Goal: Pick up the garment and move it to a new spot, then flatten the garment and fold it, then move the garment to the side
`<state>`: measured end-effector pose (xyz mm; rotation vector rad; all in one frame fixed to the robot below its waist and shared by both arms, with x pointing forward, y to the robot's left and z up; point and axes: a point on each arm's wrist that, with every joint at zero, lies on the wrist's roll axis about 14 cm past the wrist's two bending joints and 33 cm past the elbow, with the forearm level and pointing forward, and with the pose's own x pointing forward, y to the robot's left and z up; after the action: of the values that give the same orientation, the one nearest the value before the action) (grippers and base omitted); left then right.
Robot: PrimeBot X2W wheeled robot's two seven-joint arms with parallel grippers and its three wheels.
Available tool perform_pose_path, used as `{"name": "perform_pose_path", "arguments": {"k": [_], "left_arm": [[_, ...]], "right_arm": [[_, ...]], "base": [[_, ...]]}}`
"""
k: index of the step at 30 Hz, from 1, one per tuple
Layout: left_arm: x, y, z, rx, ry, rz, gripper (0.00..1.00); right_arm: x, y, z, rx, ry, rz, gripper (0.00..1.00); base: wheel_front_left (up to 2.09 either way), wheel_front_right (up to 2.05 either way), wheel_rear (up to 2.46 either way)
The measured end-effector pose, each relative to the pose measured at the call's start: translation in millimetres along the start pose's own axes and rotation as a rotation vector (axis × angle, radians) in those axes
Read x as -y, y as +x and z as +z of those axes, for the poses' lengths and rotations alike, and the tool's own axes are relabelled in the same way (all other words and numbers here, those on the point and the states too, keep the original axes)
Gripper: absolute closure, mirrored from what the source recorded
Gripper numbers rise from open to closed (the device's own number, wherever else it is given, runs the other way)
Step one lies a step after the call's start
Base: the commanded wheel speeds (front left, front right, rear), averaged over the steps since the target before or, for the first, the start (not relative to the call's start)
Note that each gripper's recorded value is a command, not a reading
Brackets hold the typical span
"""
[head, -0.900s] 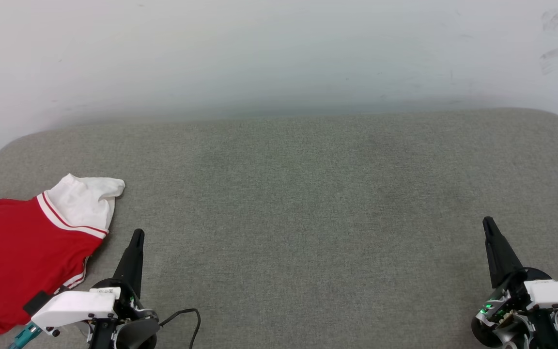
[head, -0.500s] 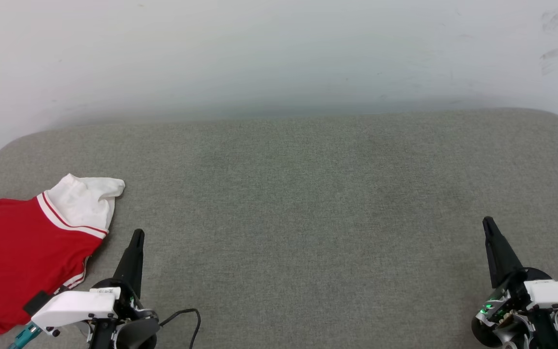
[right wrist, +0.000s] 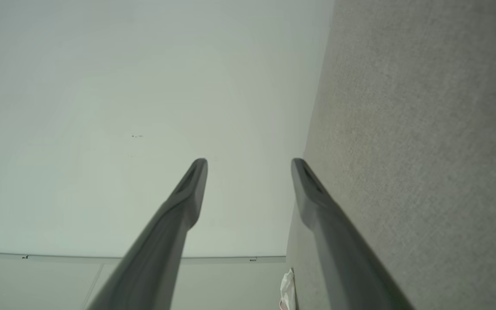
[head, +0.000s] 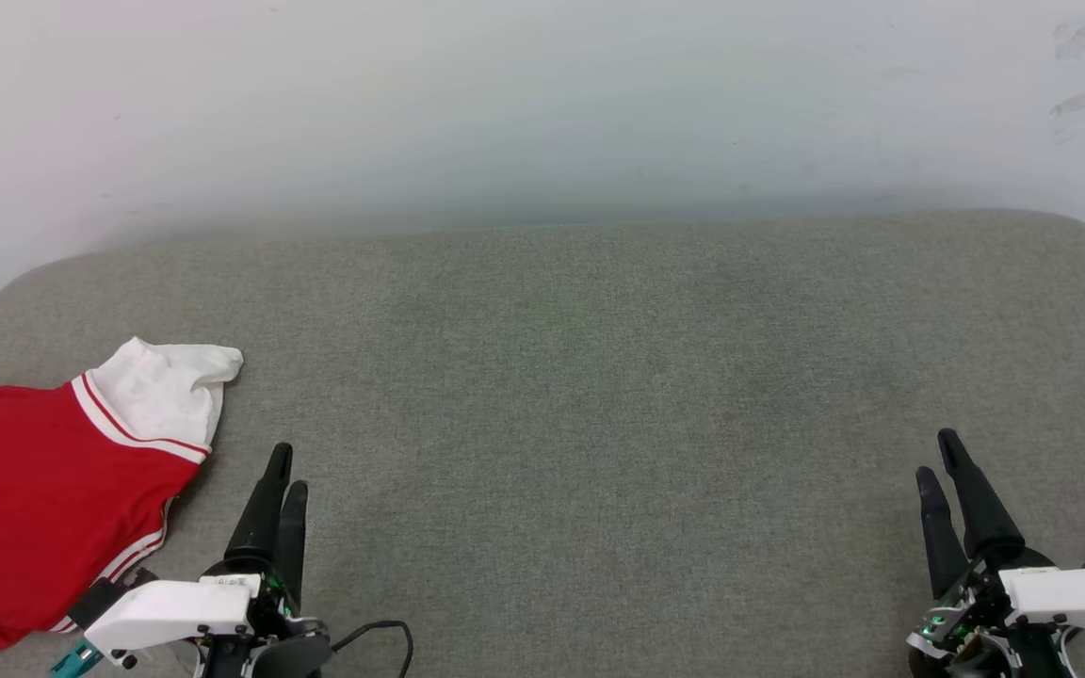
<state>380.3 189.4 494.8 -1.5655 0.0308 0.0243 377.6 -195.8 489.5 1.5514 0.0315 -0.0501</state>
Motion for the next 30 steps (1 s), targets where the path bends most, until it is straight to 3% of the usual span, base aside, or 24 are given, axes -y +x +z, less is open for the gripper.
{"name": "perform_pose_path", "arguments": {"k": [15,21,30], "left_arm": [[31.1,1.4,-8.8,0.012,0.135,-0.096,0.00],[40.9,0.8,-12.0,0.015,0.245,-0.128,0.00],[50.4,-1.8,-15.2,0.022,0.473,-0.165,0.00]], "right_arm": [[-22.6,0.5,-7.0,0.011,-0.123,0.071,0.00],[-28.2,-0.4,-7.0,0.020,-0.252,0.089,0.00],[-36.7,-1.2,-11.3,0.020,-0.536,0.123,0.00]], "base": [[0.00,0.00,0.00],[0.00,0.00,0.00],[0.00,0.00,0.00]]}}
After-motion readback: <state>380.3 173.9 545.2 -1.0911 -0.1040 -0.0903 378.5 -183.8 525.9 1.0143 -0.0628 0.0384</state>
